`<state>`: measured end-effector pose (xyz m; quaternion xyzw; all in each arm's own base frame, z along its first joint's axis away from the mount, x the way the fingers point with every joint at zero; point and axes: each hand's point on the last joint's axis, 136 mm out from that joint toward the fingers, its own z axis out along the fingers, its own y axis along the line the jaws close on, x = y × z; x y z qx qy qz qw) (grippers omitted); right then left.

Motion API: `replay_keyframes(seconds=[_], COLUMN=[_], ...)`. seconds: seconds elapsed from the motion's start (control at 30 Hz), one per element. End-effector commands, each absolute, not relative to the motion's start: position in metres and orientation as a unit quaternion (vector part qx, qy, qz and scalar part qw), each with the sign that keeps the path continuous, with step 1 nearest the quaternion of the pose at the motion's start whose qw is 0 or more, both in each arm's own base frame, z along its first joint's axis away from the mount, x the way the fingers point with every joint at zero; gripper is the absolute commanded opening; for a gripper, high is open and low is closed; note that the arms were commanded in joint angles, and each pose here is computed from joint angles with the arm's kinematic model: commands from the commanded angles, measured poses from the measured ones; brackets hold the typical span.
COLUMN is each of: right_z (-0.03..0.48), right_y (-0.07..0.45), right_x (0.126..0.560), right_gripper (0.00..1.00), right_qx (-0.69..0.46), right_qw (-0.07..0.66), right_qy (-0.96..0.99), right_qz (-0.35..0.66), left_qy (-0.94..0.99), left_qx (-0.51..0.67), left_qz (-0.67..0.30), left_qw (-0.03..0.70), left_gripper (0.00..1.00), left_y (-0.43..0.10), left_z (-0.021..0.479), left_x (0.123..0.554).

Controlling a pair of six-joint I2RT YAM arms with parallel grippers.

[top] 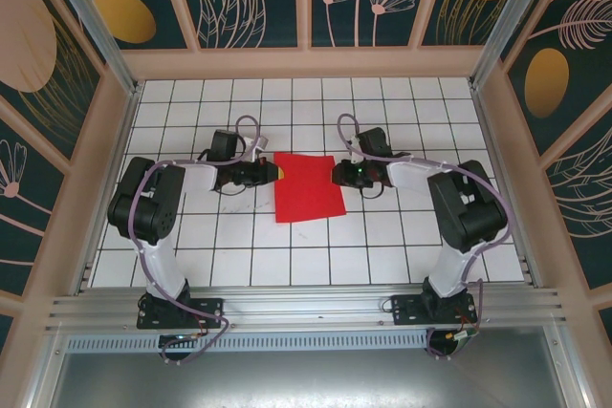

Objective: Fold a paper plane with a square sheet of paper (fold left side to right side)
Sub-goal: First fold in half a square sheet of paper at the center of the table.

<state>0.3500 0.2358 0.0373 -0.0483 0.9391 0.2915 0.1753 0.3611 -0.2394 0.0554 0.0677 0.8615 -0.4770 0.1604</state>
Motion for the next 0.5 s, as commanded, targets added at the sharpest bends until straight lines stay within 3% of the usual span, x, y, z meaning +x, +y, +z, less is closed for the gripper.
replay_keyframes(seconds=[0.0, 0.17, 0.47], right_z=[0.036, 0.022, 0.001], right_y=[0.248, 0.244, 0.233], right_x=[0.355, 0.348, 0.336], right_gripper=[0.27, 0.27, 0.28], right_qx=[-0.043, -0.030, -0.017], right_qw=[0.162, 0.142, 0.107], right_qy=[0.939, 0.948, 0.962], right_qz=[0.301, 0.284, 0.252], left_qy=[0.869, 0.871, 0.834], left_qx=[0.077, 0.081, 0.073], left_qz=[-0.466, -0.462, -0.526], left_qw=[0.149, 0.146, 0.150], left_gripper=[0.00, 0.05, 0.44], left_y=[-0.241, -0.244, -0.257], left_z=[0.047, 0.049, 0.089], left_x=[0.364, 0.373, 0.375])
